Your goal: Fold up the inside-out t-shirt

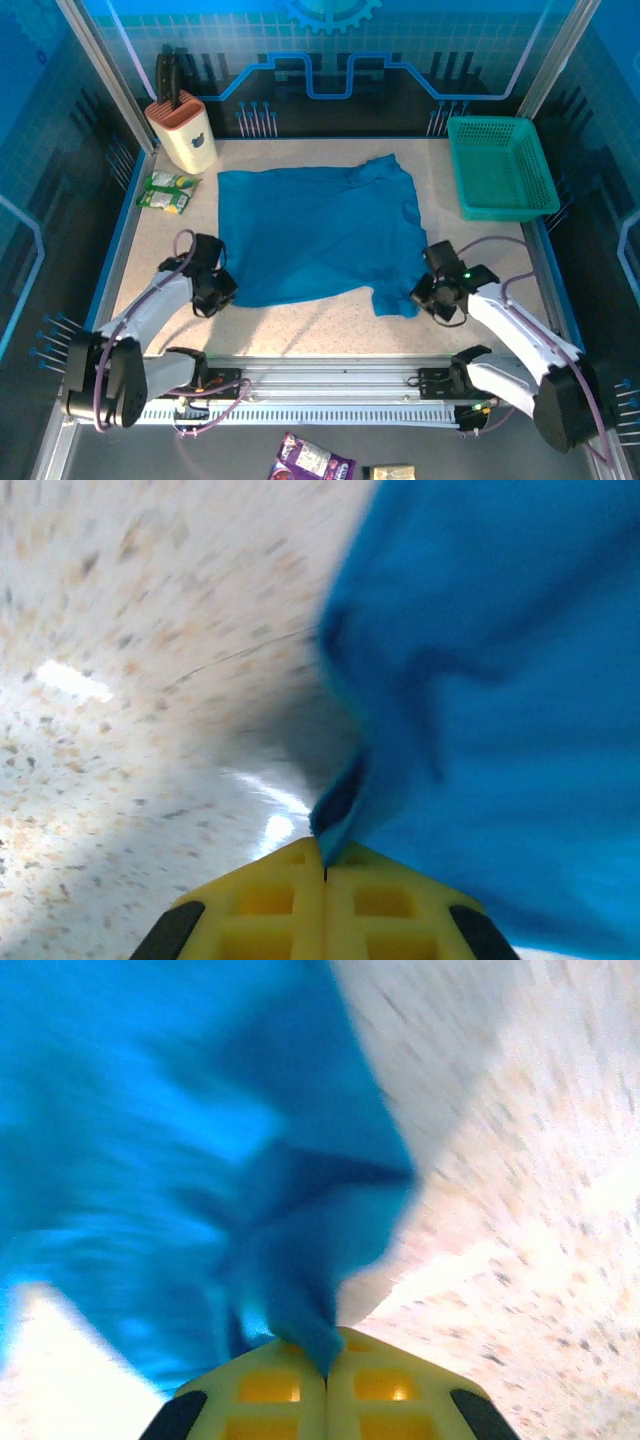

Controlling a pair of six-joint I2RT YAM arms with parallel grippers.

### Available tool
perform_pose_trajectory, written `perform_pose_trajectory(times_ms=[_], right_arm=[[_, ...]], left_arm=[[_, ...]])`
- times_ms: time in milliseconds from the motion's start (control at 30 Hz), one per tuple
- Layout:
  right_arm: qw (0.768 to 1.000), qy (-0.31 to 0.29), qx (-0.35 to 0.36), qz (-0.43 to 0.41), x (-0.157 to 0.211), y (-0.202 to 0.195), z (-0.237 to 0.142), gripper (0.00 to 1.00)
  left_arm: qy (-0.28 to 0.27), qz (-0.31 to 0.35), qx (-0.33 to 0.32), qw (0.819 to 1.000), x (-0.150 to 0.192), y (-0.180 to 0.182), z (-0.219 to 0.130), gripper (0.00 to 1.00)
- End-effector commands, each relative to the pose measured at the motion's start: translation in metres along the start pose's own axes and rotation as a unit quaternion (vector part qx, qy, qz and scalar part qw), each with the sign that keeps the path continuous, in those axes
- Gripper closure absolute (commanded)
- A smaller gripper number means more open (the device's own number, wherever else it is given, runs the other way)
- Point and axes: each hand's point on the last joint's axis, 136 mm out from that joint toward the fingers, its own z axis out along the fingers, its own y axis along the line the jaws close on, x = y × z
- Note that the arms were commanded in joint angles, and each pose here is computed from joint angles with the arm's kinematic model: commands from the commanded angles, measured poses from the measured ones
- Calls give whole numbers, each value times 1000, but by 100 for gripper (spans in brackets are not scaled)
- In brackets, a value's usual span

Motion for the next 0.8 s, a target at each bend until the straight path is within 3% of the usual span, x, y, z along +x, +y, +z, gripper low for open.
perform_pose_trajectory(times_ms=[0,100,200,300,467,633,767], right_arm=[[987,-130,-75,-56,-59,44,-67,100],[959,-240,-113,-100,-101,71,-148,100],[916,-352,-143,-126,-128,87,-233,100],[859,-459,-183,-136,-142,97,-320,100],[764,-590,-222,-134,-148,99,-448,100],[696,-672,-218,-126,-158,104,-535,100],[664,-703,-223,-124,-169,122,-573,100]], left_arm=[[-82,45,69,993,-34,-42,-67,100],[-150,83,118,978,-56,-71,-134,100],[-223,122,173,952,-69,-96,-207,100],[-286,152,226,919,-73,-114,-278,100],[-399,189,297,846,-70,-129,-395,100],[-470,198,344,788,-66,-136,-473,100],[-497,207,348,767,-74,-147,-498,100]])
